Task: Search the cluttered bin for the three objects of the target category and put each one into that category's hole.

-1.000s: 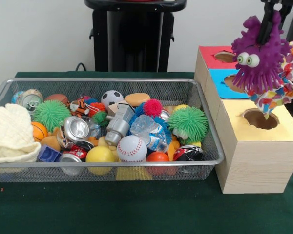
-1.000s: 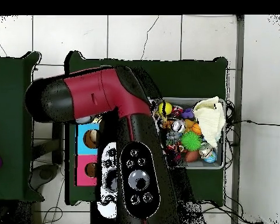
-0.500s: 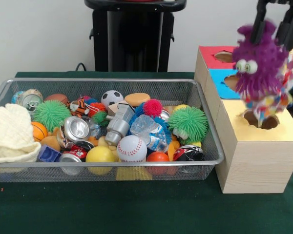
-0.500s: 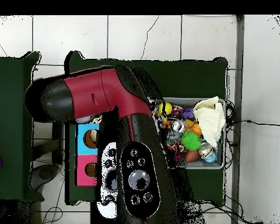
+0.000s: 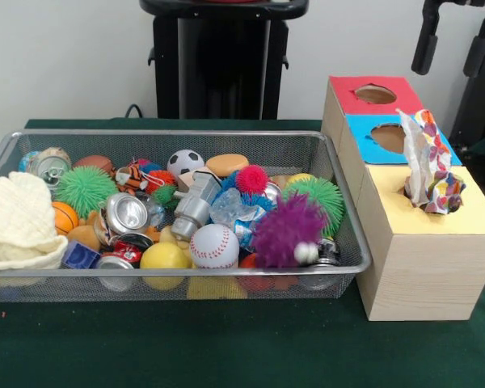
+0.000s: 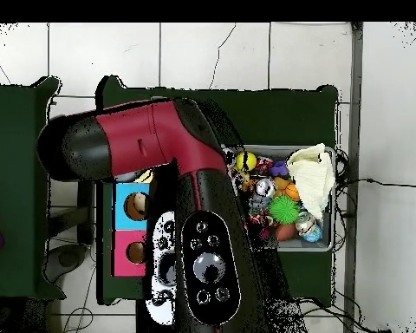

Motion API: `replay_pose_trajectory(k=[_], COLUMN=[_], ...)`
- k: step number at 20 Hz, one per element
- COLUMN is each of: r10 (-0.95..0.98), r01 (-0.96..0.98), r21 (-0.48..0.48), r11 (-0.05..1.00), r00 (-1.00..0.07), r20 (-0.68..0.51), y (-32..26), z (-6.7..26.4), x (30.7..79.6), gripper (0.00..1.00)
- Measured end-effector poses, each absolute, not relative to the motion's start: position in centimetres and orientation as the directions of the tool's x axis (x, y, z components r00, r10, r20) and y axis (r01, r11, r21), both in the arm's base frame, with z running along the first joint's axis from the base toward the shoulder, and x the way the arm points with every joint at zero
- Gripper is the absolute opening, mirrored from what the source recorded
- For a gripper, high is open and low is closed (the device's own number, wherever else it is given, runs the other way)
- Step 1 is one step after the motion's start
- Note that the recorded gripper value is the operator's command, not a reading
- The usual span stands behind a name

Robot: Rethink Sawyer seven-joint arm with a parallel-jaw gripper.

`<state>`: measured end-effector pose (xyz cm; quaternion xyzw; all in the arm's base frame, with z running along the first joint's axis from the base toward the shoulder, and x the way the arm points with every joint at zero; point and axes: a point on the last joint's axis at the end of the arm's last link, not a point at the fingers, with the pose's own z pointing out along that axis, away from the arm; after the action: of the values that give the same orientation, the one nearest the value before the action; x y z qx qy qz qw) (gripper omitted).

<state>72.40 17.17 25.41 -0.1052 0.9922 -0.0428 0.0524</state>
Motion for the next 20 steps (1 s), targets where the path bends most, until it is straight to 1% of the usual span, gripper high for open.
replay_pose_trajectory(k=[18,19,20], r10=[-0.207,-0.207,-0.207], r01=[-0.197,-0.197,-0.197], r21=[-0.09,-0.089,-0.089], r11=[0.976,0.976,0.976], r00=[-0.971,-0.97,-0.97], r20=[-0.121,-0.126,-0.127], y=[17.14,17.16,17.16], z=[25.63,25.57,25.57], x=[72.79,72.86,72.86], gripper=[1.0,0.0,0.0])
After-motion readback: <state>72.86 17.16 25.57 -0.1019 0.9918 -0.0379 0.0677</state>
